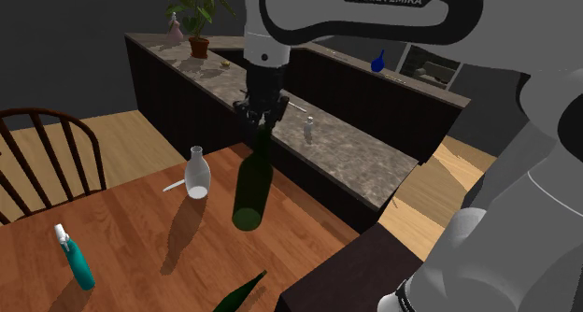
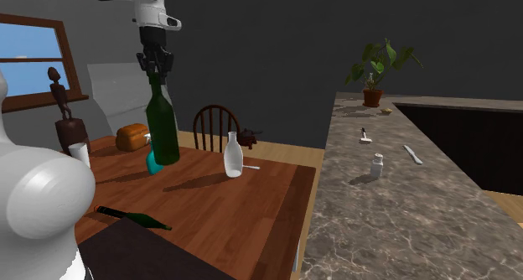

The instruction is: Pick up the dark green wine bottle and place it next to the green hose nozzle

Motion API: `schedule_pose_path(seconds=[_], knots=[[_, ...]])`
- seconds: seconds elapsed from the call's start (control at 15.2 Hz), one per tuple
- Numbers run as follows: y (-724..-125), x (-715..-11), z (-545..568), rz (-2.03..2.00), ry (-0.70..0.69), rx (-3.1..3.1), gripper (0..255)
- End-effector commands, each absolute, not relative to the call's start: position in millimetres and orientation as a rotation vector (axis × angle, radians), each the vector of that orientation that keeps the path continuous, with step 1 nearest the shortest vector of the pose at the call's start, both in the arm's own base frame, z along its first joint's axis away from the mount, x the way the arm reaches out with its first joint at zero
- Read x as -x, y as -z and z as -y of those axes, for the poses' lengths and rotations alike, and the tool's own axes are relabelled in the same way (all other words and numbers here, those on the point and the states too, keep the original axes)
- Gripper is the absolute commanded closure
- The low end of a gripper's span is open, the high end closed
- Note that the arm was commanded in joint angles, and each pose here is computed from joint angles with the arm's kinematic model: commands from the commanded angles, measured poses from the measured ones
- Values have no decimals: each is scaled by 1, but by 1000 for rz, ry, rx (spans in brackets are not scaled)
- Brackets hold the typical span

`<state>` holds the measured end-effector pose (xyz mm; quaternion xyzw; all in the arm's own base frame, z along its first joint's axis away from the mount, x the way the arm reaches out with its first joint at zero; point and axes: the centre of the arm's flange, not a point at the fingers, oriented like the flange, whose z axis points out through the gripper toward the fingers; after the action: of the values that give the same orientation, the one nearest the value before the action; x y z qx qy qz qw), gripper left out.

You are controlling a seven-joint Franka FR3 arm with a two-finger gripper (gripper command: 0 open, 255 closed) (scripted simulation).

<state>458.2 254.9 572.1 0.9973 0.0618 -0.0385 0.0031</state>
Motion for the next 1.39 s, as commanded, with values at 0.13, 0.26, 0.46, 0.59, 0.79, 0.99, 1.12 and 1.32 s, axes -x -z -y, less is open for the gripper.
schedule_pose_path(seconds=[0.13,0.26,0.46,0.59,0.79,0.99,1.12,1.32], knots=[[-552,-458,-255,-194,119,-3128,255],[-541,-458,-255,-194,119,-3128,255],[-526,-458,-255,-194,119,-3128,255],[-515,-458,-255,-194,119,-3128,255],[-499,-458,-255,-194,119,-3128,255],[-483,-458,-255,-194,119,-3128,255],[-473,-458,-255,-194,119,-3128,255],[-457,-458,-255,-194,119,-3128,255]])
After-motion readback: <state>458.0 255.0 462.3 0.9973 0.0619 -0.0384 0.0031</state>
